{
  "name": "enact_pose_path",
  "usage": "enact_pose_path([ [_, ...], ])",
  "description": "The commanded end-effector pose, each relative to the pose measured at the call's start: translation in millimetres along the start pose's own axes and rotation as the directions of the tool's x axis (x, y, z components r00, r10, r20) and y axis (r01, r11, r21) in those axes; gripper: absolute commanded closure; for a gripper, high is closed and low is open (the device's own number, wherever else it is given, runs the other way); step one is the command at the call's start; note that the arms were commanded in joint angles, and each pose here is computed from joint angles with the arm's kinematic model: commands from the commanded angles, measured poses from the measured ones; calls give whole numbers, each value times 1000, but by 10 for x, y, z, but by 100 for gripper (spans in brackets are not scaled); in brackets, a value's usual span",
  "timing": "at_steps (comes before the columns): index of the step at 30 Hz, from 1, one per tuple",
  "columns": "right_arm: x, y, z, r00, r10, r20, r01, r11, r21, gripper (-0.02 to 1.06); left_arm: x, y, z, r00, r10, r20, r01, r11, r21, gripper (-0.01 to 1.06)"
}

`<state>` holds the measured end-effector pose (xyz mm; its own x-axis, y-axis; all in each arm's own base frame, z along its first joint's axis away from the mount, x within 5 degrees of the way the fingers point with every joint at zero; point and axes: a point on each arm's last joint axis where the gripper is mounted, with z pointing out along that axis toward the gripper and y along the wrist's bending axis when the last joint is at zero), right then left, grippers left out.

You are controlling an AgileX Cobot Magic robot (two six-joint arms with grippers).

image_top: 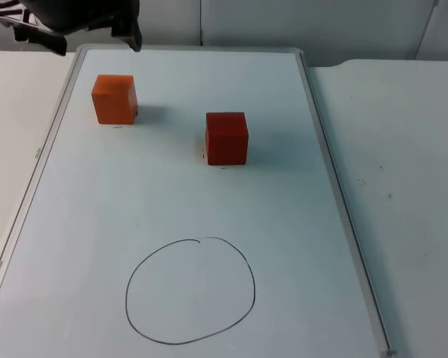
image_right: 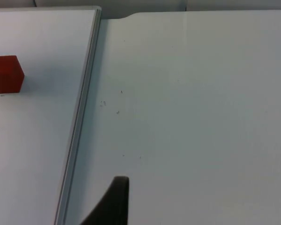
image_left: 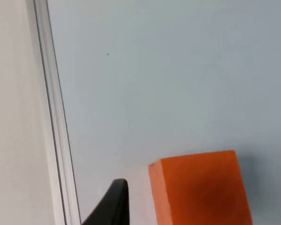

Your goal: Pick up one cube with the left hand and another cube with the right hand. First place the cube in the right hand at the target position, then stack the cube in the left hand on top.

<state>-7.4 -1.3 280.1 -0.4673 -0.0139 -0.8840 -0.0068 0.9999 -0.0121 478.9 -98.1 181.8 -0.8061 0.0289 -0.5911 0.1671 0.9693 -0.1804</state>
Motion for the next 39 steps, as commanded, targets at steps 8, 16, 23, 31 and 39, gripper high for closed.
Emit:
enact_pose_path([
  [8, 5, -7, 8, 1000, -4, 9, 4, 1000, 9, -1, 154, 19, 462, 997, -26, -71, 25, 1000, -4, 1],
  [16, 9, -7, 13, 1000, -4, 7, 4, 1000, 9, -1, 224, 34, 631, 997, -26, -67, 26, 1000, -9, 1],
  [23, 9, -7, 13, 1000, -4, 7, 4, 1000, 9, -1, 239, 48, 679, 998, -3, -55, 3, 1000, -13, 1],
  [31, 8, -9, 13, 1000, -5, 7, 5, 1000, 10, -1, 233, 50, 683, 999, 6, -47, -7, 1000, -14, 1],
  [39, 8, -9, 13, 1000, -5, 7, 5, 1000, 10, -1, 244, 51, 689, 998, 6, -55, -7, 1000, -13, 37],
])
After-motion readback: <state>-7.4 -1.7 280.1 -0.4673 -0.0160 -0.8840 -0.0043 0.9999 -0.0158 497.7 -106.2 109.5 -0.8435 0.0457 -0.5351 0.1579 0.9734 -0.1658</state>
